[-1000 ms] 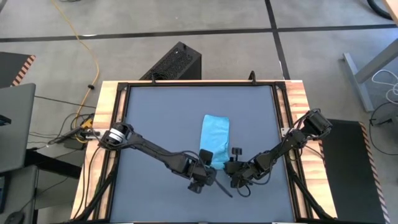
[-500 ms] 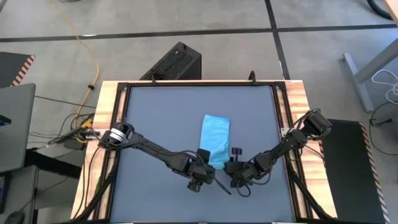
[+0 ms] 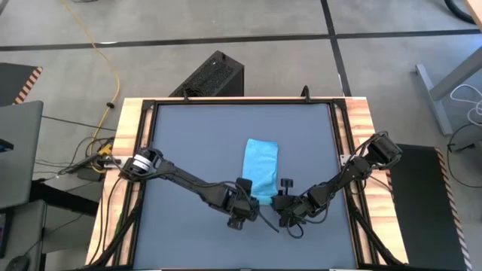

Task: Roll towel
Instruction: Roll the blue microfiber towel

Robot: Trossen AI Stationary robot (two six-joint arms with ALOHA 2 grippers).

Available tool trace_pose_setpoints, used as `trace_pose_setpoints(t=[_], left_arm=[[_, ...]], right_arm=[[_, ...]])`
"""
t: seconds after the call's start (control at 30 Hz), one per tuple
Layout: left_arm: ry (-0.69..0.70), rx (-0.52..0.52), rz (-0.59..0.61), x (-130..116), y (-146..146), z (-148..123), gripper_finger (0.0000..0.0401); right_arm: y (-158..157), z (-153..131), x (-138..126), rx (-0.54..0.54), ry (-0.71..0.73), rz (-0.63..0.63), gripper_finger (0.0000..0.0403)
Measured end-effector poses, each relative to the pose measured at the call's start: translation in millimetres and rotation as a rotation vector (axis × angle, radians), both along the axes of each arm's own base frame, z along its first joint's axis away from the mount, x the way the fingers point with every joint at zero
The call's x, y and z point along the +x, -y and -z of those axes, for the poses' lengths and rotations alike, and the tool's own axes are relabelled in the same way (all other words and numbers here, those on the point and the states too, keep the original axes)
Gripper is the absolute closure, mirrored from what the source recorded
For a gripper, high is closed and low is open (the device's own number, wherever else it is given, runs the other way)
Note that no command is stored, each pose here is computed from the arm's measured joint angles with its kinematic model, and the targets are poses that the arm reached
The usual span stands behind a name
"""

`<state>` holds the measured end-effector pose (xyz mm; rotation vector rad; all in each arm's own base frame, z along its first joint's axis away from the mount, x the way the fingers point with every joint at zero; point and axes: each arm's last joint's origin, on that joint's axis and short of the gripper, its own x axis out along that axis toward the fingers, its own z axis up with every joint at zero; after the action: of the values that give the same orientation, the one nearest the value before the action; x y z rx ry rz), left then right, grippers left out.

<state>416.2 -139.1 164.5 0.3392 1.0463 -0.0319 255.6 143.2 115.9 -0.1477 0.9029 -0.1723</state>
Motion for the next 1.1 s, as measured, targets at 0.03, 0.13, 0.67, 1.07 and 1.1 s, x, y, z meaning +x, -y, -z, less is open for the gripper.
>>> trace_pose_setpoints(t=[0.03,0.13,0.67,1.07,1.1], left_arm=[[0.001,0.001,-0.003,0,-1,0,0.0152],[0.0,0.001,-0.013,2,-5,0,0.0152],[-0.059,0.062,-0.069,5,-13,24,0.0152],[0.008,0.143,-0.093,-1,-11,0,0.0152],[0.029,0.134,-0.091,-1,-10,-6,0.0152]], right_arm=[[0,0,0,0.0,0.0,0.0,0.0264],[0,0,0,0.0,0.0,0.0,0.0264],[0,0,0,0.003,0.004,0.0,0.0264],[0,0,0,0.001,0.002,0.0,0.0264],[0,0,0,0.001,0.002,0.0,0.0264]])
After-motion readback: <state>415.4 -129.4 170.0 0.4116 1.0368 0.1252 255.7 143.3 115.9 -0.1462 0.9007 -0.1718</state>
